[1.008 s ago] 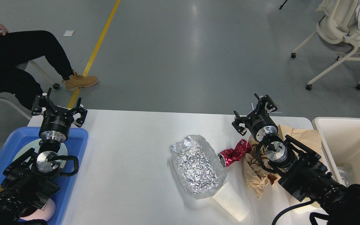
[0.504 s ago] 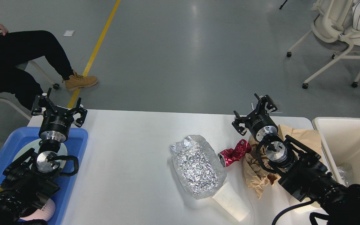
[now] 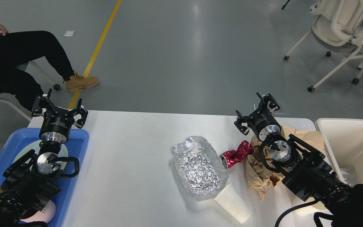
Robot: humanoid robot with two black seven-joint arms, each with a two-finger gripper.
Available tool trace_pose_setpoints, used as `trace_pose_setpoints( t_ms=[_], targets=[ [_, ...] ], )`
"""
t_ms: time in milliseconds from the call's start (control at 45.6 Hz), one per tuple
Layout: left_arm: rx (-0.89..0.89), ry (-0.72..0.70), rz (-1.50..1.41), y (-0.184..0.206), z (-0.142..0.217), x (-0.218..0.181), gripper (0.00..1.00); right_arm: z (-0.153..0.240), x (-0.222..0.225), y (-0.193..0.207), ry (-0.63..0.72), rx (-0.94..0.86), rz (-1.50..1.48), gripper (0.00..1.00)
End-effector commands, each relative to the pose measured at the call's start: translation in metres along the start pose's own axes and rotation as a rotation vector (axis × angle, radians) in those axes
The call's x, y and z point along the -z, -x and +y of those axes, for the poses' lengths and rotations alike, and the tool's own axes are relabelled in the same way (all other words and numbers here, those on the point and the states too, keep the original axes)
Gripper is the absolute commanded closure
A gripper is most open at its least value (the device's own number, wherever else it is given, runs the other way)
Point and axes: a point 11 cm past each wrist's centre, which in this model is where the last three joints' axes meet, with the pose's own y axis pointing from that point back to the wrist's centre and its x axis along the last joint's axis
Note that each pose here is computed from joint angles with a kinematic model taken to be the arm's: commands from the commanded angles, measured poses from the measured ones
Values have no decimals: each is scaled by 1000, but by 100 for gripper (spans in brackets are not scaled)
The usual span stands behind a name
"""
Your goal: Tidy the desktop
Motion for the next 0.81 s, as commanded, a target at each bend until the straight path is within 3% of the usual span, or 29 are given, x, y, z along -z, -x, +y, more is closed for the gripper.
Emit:
trace_pose_setpoints(
  t_ms=[0,548,789],
  targets=[
    [0,0,0,0,0,0,3,5,48,-28,-72,-48,46,0],
    [0,-1,1,0,0,1,3,27,79,-80,-106,-148,104,0],
    [0,0,0,0,0,0,3,30,88,-85,-122,-164,104,0]
  ],
)
